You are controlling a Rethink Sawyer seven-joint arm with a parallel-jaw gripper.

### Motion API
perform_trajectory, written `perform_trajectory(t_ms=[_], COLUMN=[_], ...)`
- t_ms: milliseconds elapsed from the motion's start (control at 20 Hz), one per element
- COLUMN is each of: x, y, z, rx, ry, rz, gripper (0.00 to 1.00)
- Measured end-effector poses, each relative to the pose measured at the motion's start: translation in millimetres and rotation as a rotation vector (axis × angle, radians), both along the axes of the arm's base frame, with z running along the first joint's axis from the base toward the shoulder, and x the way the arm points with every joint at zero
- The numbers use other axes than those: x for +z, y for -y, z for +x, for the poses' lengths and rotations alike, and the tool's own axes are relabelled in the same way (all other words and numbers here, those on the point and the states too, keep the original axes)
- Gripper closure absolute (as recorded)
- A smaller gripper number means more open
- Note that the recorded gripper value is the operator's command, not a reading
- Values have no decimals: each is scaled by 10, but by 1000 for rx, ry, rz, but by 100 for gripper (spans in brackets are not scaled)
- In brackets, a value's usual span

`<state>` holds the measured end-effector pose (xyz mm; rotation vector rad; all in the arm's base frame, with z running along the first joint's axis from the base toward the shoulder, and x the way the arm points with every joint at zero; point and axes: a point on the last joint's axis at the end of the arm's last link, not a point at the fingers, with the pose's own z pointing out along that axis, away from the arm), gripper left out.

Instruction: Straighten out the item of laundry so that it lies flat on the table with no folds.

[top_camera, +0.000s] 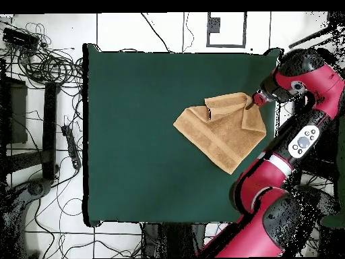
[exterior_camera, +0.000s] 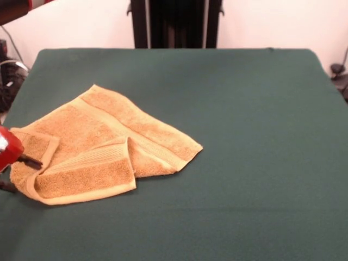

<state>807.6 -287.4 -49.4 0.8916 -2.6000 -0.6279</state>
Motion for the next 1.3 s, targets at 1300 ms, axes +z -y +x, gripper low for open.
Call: perform_trajectory(t_ms=[1300], x=[-43], y=[-929], z=[31], rx=[-148], ry=[-88], rz=[12], gripper=[0])
